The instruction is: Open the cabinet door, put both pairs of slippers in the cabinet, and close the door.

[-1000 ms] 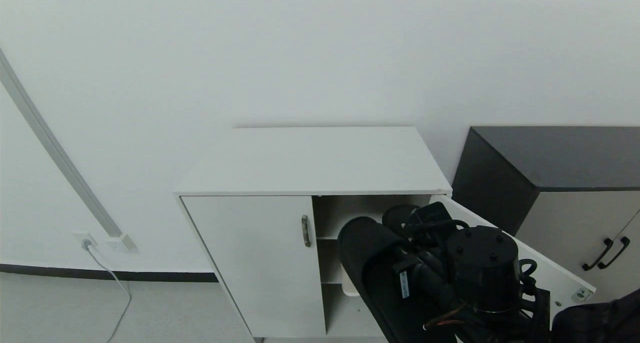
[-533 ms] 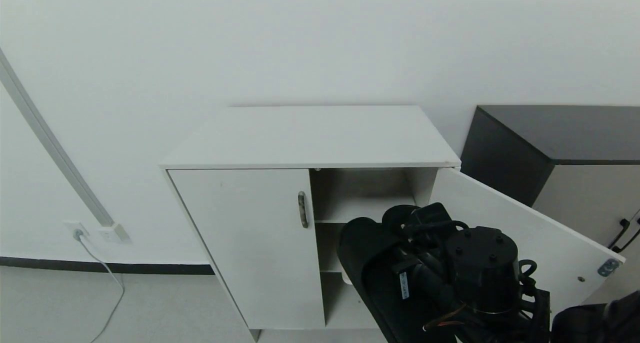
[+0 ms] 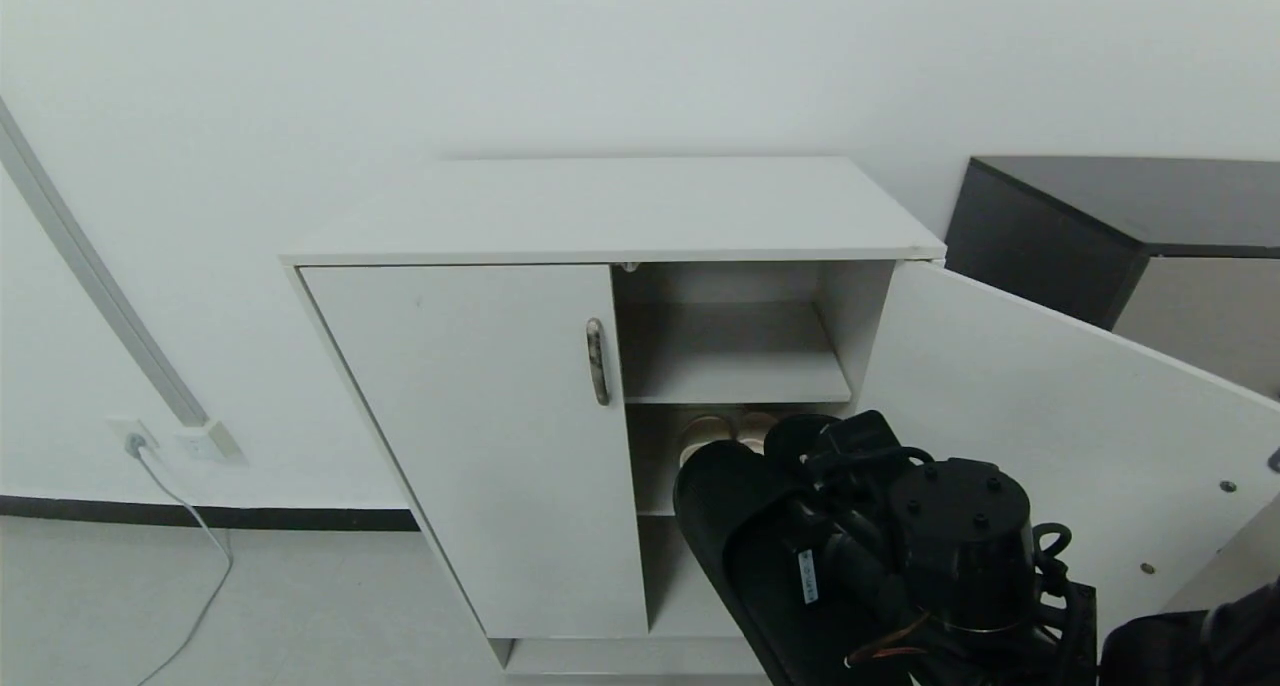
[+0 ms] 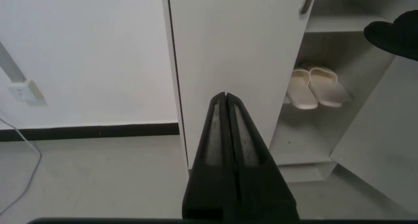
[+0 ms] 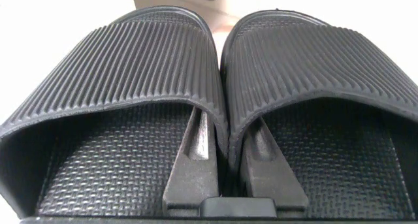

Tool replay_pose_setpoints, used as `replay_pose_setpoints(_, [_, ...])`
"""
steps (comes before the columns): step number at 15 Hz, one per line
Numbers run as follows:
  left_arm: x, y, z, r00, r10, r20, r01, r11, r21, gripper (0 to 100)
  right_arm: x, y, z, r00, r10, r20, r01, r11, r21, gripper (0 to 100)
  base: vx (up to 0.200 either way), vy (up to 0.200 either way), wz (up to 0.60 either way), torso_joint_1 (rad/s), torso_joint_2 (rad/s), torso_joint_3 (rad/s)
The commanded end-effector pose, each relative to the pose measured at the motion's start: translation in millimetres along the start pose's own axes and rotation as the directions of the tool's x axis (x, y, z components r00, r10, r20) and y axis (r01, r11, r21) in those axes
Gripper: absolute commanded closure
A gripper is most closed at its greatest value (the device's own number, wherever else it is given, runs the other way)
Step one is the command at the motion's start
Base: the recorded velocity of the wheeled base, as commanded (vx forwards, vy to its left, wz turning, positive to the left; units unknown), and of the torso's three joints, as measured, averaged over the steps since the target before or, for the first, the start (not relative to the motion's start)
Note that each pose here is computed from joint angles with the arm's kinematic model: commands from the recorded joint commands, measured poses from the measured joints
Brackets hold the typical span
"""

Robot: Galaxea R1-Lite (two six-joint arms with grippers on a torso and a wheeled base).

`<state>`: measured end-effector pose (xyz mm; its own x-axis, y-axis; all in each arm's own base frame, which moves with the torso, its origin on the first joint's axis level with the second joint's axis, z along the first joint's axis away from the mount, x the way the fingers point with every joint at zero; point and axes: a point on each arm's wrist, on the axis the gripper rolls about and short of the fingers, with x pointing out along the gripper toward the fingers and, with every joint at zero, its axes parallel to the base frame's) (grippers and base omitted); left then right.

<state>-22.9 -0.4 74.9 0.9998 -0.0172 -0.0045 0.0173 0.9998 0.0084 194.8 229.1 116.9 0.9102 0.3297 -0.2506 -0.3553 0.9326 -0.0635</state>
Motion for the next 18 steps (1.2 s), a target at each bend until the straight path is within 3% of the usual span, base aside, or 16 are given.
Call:
replay_pose_setpoints(1, [0.1, 0.0, 0.1, 1.0, 0.0, 0.0, 0.0, 1.0, -0.001, 100, 0.3, 0.3, -0.6, 1.0, 0.001, -0.001, -0.001, 1.0, -0.001, 100, 0.0, 0.0, 0.0, -0.149, 0.47, 0.325])
replay_pose_setpoints(12, [0.1, 0.0, 0.1, 1.0, 0.0, 0.0, 0.0, 1.0, -0.001, 100, -0.5, 1.4, -1.1, 1.0, 0.005, -0.002, -0.005, 1.0, -0.003, 100, 0.0, 0.0, 0.0, -0.08, 0.44, 0.356])
replay_pose_setpoints(18, [0.1, 0.0, 0.0, 1.0, 0.0, -0.002, 0.0, 1.0, -0.001, 100, -1.6, 2.3, -2.3, 1.0, 0.009, -0.006, -0.009, 1.0, -0.01, 100, 0.0, 0.0, 0.0, -0.002, 0.06, 0.055])
